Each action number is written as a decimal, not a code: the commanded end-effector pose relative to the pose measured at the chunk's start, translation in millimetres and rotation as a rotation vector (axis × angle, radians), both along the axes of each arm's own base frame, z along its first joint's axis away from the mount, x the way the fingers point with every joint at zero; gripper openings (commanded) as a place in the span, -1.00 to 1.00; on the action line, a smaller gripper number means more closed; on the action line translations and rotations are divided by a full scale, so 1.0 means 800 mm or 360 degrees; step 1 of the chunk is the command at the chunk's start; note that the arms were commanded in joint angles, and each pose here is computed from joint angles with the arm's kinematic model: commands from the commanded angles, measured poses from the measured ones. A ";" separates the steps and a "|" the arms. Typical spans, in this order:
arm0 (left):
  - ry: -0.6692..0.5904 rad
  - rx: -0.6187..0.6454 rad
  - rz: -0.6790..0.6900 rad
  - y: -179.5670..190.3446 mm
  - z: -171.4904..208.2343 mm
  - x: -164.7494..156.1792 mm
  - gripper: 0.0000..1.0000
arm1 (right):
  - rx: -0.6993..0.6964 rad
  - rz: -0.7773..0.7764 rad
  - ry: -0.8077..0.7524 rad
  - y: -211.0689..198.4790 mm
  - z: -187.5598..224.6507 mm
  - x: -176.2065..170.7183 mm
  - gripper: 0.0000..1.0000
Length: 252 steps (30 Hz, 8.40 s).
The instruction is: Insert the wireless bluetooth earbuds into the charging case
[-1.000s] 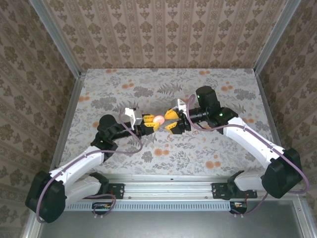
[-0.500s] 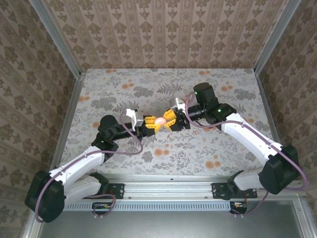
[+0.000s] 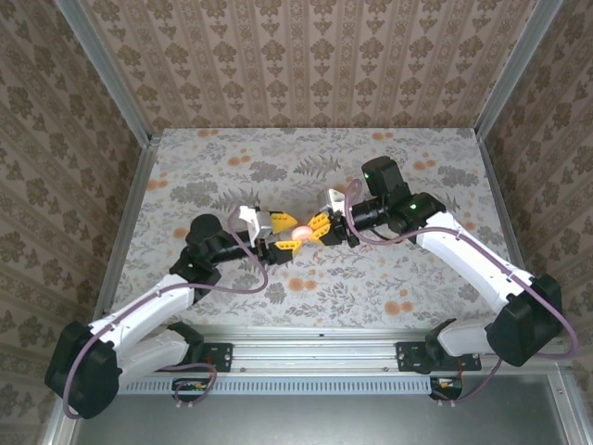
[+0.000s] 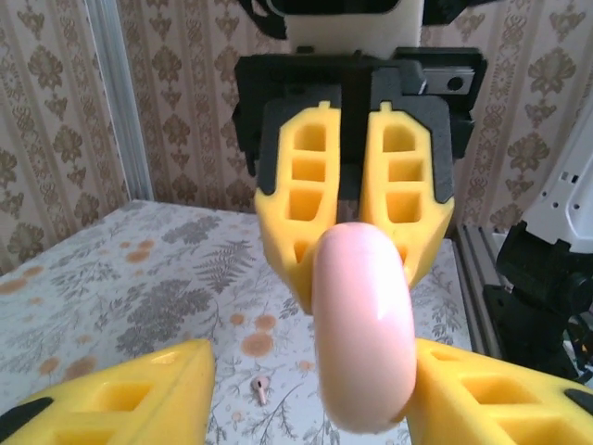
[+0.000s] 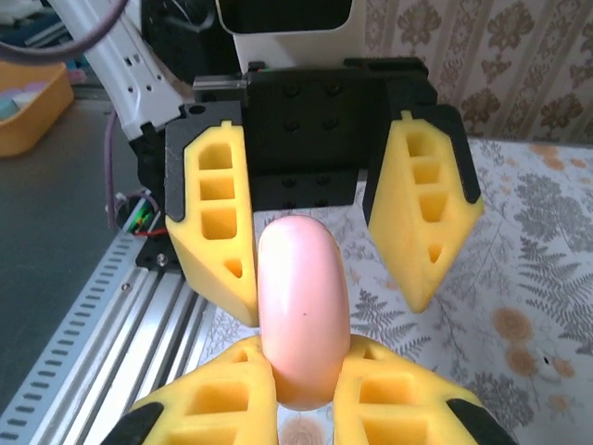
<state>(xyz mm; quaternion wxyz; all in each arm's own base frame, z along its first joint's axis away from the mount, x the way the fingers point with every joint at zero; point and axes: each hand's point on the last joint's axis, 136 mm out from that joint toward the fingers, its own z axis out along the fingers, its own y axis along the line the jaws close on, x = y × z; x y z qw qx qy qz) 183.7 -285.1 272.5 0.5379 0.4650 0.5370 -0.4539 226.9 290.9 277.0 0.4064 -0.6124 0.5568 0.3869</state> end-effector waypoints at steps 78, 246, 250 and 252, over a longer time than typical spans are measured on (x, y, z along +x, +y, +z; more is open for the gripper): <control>-0.0193 0.0454 -0.0157 -0.020 -0.040 -0.022 -0.71 | -0.0387 -0.0150 -0.0380 0.017 -0.028 -0.004 -0.14; 0.0185 0.0116 0.1107 0.152 -0.100 0.079 -0.78 | -0.1666 0.0257 -0.0105 -0.034 -0.280 0.082 -0.24; 0.0183 0.0125 0.1107 0.152 -0.100 0.079 -0.78 | -0.1698 0.0291 -0.0060 -0.036 -0.290 0.073 -0.25; 0.0178 0.0132 0.1118 0.154 -0.101 0.080 -0.78 | -0.1703 0.0302 -0.0038 -0.036 -0.295 0.067 -0.26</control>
